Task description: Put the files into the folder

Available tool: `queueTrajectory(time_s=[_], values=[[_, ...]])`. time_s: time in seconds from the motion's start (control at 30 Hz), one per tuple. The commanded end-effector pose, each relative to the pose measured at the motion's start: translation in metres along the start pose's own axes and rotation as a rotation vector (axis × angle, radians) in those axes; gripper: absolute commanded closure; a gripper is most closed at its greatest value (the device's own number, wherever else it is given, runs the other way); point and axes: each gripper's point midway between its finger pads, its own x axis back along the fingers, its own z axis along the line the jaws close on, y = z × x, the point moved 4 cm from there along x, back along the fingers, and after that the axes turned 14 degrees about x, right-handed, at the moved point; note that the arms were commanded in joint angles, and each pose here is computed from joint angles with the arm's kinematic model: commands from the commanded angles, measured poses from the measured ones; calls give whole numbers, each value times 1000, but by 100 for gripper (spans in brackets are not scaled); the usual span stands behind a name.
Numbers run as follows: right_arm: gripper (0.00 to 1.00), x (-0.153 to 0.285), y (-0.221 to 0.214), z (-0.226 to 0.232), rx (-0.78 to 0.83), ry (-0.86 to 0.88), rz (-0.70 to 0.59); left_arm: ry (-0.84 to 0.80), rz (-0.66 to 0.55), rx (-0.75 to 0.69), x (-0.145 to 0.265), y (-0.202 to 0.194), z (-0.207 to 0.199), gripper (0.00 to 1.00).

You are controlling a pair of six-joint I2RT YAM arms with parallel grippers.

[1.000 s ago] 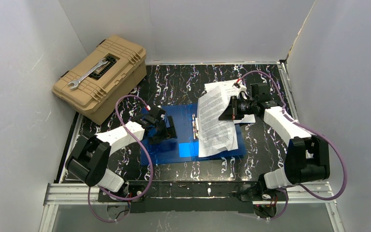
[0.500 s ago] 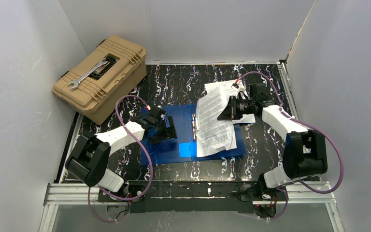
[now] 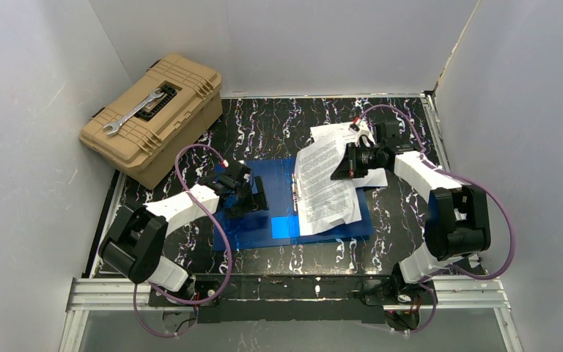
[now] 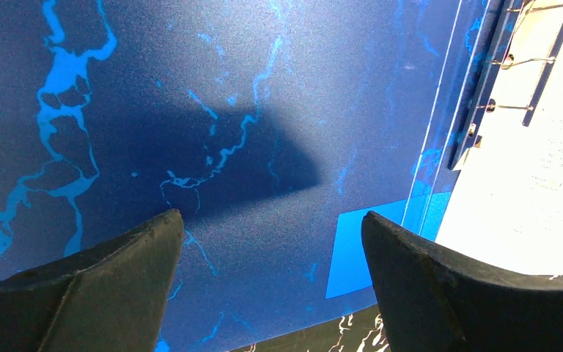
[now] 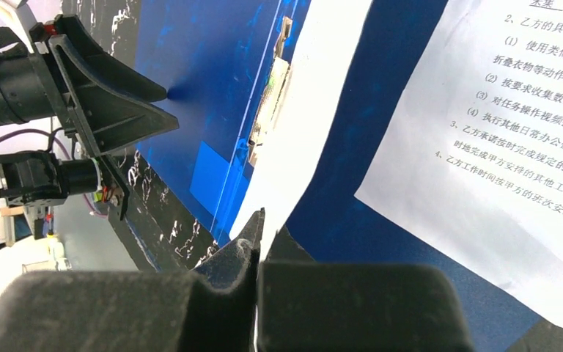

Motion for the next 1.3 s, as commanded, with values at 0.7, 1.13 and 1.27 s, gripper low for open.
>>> queueTrajectory(time_s=[0.7,1.13,1.27], values=[[57,-8,-6,-22,-2,-152,71,-11,23,-6,3,-4,3,11],[43,1,-9,-25,6,-256,98,-19,20,-4,4,-3,1,11],[37,7,-8,-29,2,-313,104,-22,18,-4,6,-3,1,11]])
